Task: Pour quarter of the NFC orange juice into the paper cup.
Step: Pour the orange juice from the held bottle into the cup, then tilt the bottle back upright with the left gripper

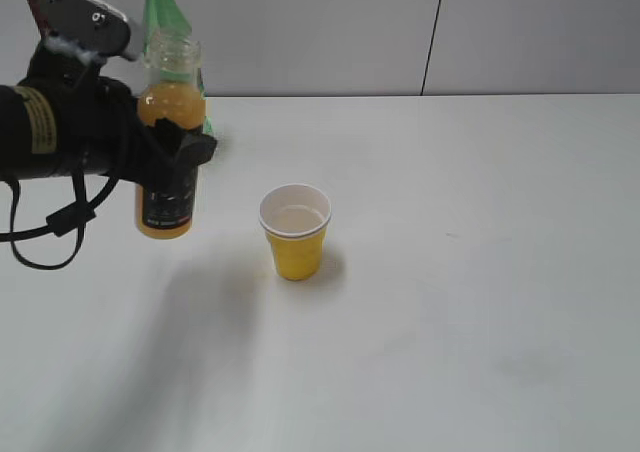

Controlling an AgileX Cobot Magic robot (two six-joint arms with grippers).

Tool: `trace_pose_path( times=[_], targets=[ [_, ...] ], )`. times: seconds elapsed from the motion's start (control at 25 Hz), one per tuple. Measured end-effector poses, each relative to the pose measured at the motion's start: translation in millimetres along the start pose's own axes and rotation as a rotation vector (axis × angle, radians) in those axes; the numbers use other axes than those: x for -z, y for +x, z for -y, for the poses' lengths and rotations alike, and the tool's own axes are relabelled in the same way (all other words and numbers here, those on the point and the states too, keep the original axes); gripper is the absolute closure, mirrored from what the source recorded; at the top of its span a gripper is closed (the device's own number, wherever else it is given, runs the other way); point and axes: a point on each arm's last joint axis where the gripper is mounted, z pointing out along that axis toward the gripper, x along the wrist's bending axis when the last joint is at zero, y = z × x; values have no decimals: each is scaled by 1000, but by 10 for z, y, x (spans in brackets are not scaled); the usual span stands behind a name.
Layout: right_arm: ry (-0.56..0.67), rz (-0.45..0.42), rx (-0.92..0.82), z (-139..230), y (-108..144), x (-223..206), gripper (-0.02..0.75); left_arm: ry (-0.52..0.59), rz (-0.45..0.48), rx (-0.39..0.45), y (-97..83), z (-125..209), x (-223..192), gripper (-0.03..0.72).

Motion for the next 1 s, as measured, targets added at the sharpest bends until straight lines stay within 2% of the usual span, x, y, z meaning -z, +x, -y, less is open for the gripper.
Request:
trace_pose_path(
  times=[0.32, 0.56, 0.68, 0.76, 0.88, 1.0],
  targets=[
    [0, 0, 0, 0, 0, 0, 148, 72, -20, -93, 16, 78, 35, 235],
    [-1, 0, -1, -1, 0, 0, 148, 187, -31, -197, 37, 211, -13, 235],
    [-1, -1, -2, -1, 1, 0, 148, 253, -68, -256, 94, 196, -12, 235],
    [-1, -1, -2, -1, 1, 0, 148, 259, -97, -293, 141, 98, -13, 235],
    [-1, -1, -2, -1, 1, 0, 148, 250, -123, -390, 141, -75, -17, 235],
    [-1, -1, -2, -1, 1, 0, 148, 269, -129, -535, 28, -153, -25, 235]
  ],
)
